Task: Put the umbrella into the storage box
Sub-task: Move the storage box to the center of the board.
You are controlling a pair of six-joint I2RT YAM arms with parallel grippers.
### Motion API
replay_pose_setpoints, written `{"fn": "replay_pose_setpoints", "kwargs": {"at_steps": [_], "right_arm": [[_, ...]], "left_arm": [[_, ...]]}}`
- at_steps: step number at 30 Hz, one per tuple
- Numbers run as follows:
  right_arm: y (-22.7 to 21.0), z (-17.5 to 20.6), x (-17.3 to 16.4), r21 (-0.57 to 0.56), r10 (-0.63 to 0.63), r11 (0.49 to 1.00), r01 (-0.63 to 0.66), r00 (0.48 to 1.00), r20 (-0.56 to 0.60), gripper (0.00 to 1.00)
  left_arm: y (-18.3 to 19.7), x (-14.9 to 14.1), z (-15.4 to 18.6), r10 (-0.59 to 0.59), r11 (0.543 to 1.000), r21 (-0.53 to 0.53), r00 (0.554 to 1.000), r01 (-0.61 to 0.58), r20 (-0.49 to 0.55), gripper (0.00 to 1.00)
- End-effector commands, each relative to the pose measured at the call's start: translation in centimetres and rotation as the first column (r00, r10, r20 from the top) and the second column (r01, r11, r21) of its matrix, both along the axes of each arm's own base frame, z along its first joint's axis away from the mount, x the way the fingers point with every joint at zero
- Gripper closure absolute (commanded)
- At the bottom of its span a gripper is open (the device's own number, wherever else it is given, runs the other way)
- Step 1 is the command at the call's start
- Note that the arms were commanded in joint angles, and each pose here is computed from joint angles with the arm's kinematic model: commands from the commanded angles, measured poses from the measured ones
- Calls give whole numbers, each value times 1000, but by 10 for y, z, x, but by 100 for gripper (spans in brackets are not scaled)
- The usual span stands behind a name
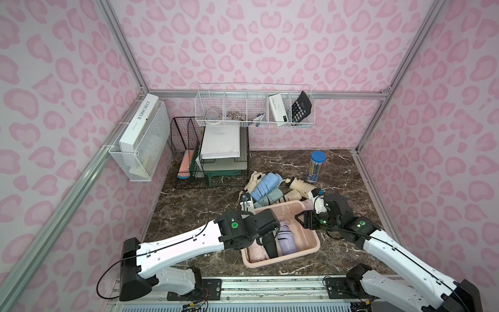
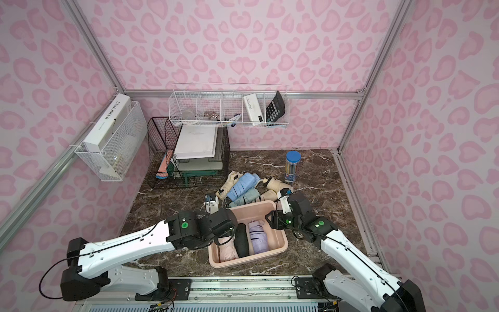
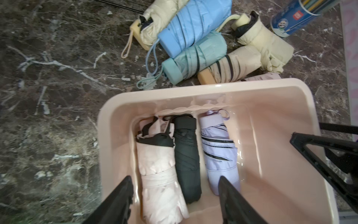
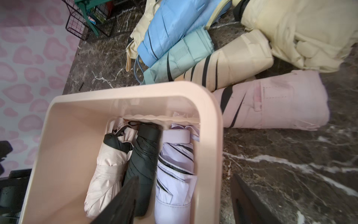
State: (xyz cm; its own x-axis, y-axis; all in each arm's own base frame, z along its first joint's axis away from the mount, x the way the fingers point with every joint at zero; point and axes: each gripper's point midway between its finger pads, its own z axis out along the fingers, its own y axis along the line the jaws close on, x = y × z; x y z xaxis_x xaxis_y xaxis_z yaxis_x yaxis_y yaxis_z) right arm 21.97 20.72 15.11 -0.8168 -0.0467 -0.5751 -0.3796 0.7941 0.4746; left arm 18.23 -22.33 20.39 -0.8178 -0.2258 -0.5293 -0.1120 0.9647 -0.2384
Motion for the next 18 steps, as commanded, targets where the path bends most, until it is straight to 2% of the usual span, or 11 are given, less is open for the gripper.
{"fn": "replay_pose_setpoints", "kwargs": {"at_steps": [1,5,8,10,13,15,18], "right_arm": [[19,7,-3,33,56,998,-57,998,11,33],[37,12,-4,106,82,991,-82,997,6,33],[51,15,-4,154,100,983,-98,995,-7,33],[61,16,-5,178,119,977,-116,993,-6,32],[71,18,-3,196,145,970,-142,989,0,31],[72,23,5,159,156,974,-160,987,36,28],[62,32,27,38,133,990,-139,984,118,24]], "left_arm": [[49,-13,-3,55,994,101,998,-52,-24,28],[93,-29,-14,92,988,128,994,-85,-53,18],[125,-47,-29,153,982,123,983,-140,-98,16],[135,-56,-40,173,984,71,979,-166,-110,15],[131,-58,-50,136,989,-54,987,-141,-89,14],[131,-58,-51,128,986,-103,989,-135,-69,14],[133,-56,-48,117,987,-101,992,-121,-48,12]]}}
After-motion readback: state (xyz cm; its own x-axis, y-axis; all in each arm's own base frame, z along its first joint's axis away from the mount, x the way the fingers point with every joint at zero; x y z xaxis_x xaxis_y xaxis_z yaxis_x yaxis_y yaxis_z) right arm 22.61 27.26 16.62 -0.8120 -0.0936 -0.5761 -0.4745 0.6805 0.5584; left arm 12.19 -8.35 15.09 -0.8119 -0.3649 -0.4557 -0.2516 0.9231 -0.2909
